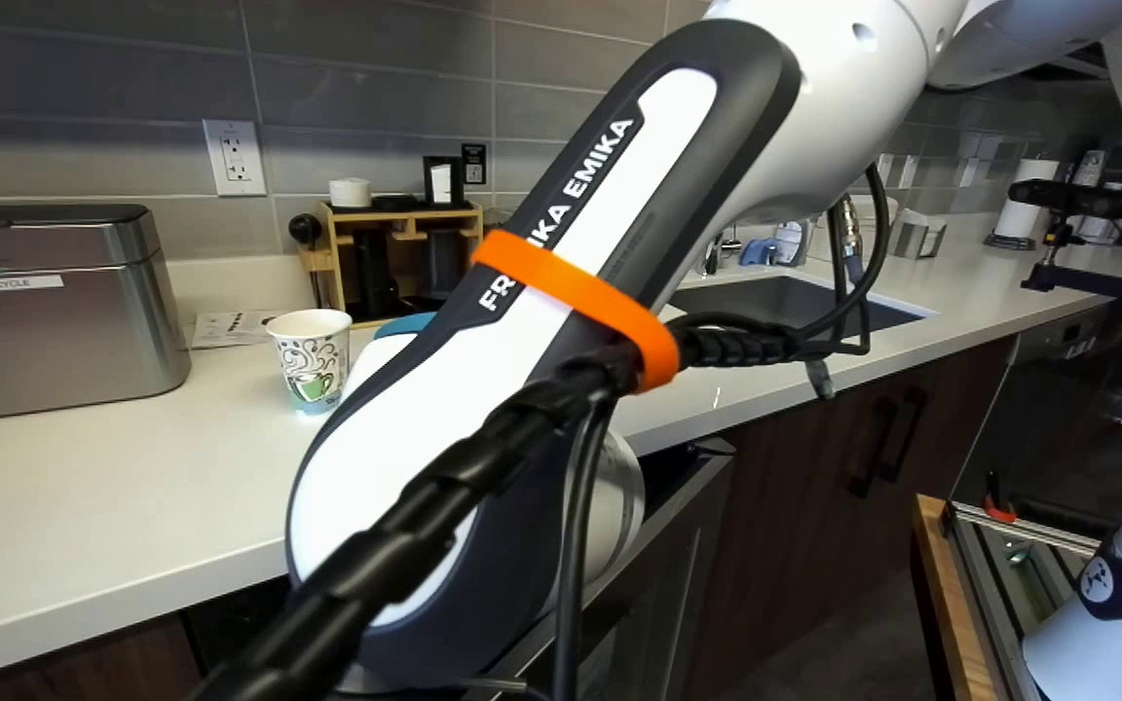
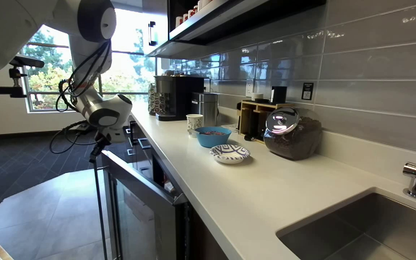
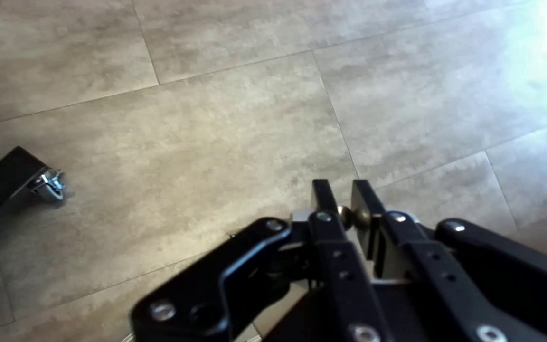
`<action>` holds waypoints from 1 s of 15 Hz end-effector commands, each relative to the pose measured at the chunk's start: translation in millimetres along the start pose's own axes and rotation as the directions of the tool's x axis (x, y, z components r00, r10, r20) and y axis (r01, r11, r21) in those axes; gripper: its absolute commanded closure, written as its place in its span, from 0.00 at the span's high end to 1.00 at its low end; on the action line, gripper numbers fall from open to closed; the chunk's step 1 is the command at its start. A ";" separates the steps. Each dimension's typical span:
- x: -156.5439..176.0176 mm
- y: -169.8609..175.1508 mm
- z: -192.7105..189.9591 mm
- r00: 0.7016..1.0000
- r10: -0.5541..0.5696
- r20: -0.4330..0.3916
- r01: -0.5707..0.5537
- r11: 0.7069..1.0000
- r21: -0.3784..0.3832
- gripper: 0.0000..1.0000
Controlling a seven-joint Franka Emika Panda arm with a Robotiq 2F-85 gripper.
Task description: Open the clear cabinet door
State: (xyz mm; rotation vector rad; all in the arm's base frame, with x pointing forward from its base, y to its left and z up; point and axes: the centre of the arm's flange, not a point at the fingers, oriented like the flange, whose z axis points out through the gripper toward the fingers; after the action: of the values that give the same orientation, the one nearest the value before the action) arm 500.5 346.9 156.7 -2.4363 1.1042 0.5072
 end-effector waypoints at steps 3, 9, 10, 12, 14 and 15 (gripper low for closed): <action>-27.8 23.3 29.8 0.989 0.118 0.085 -0.095 0.965 -0.243 0.04; -33.8 53.6 37.5 0.969 0.235 0.078 -0.152 0.814 -0.561 0.04; -33.4 57.6 34.1 0.966 0.247 0.072 -0.153 0.777 -0.610 0.04; -31.1 65.2 18.5 0.967 0.250 0.055 -0.150 0.728 -0.669 0.42; -26.8 70.1 -4.1 0.974 0.222 0.045 -0.135 0.729 -0.671 0.54; -23.8 70.4 -17.5 0.976 0.217 0.029 -0.147 0.750 -0.645 0.62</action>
State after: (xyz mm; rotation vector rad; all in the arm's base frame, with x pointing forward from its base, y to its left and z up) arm 427.7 328.9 137.9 -2.7830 1.2737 1.3277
